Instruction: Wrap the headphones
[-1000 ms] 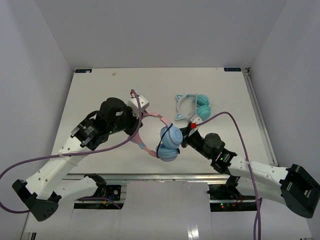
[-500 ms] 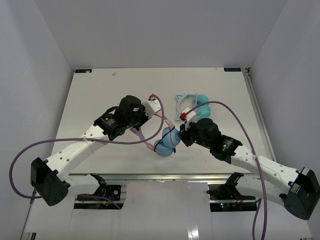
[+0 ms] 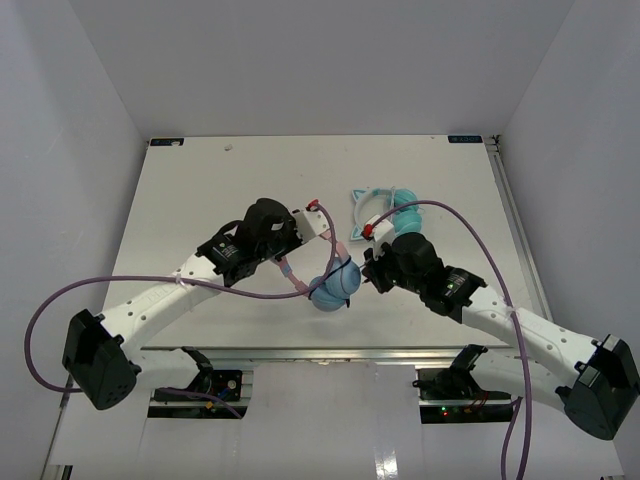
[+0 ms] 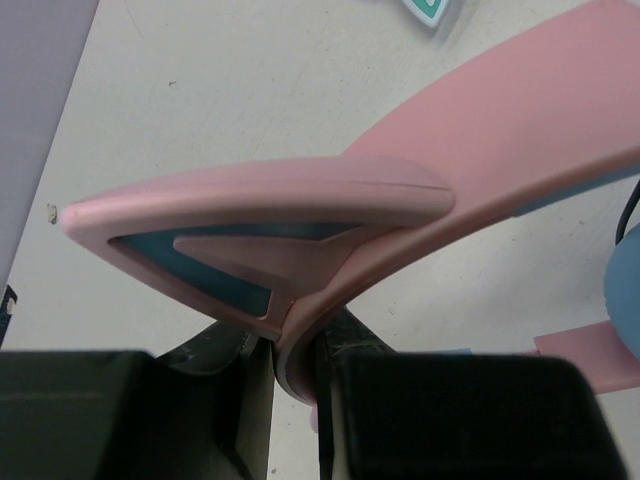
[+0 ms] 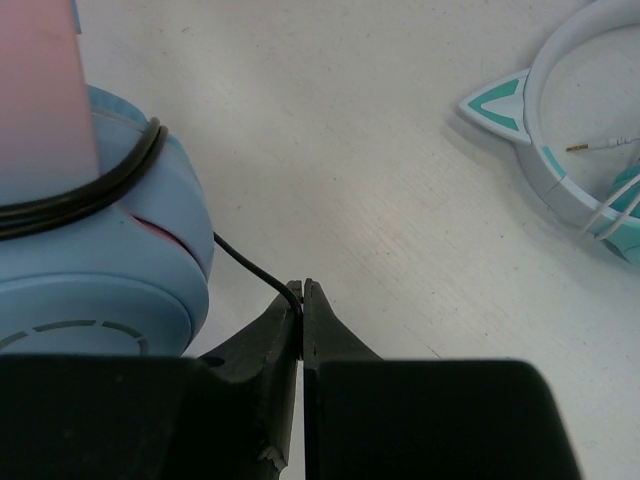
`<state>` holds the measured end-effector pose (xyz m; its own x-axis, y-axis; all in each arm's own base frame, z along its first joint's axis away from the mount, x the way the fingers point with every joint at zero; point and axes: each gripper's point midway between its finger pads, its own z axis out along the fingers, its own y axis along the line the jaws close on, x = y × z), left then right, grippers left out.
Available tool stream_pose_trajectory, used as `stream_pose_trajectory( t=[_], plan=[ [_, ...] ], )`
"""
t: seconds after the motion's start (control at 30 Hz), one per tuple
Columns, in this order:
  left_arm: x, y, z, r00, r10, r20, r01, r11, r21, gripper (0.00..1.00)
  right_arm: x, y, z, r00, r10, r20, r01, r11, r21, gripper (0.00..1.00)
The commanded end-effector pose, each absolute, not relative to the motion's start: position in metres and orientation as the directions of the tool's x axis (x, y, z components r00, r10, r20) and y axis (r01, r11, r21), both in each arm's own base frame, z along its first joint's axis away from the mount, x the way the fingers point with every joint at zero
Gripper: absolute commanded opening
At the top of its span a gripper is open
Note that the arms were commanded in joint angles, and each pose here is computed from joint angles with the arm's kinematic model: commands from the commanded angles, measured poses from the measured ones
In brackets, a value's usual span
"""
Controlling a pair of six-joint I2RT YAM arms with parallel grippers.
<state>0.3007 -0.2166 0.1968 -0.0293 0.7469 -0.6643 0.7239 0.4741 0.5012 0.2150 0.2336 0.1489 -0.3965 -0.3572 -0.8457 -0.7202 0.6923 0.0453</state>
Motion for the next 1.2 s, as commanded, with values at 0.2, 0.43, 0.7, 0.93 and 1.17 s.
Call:
stream_pose_trajectory(
  t=[0.2,0.43,0.7,0.93,1.17],
  plan=[
    [0.291,-0.191,0.185,0.160,0.883,-0.442,0.651,0.242,0.719,0.00,0.248,0.242,0.227,-0.342,-0.190,-0.920,-0.724,0.678,0.129,0.08],
    [0.305,-0.182,0.186,0.167,0.907,-0.386,0.562,0.234,0.793,0.00,0.242,0.257,0.235,-0.476,-0.122,-0.871,-0.774,0.527,0.350,0.08],
    [0.315,-0.183,0.174,0.147,0.924,-0.352,0.544,0.222,0.810,0.00,0.218,0.259,0.256,-0.517,-0.111,-0.849,-0.826,0.323,0.461,0.08],
    [0.317,-0.181,0.167,0.133,0.932,-0.337,0.543,0.216,0.812,0.00,0.201,0.262,0.269,-0.537,-0.113,-0.836,-0.836,0.208,0.508,0.08],
    [0.319,-0.180,0.167,0.118,0.934,-0.339,0.536,0.228,0.813,0.00,0.202,0.262,0.262,-0.565,-0.111,-0.817,-0.816,0.219,0.535,0.09]
  ],
)
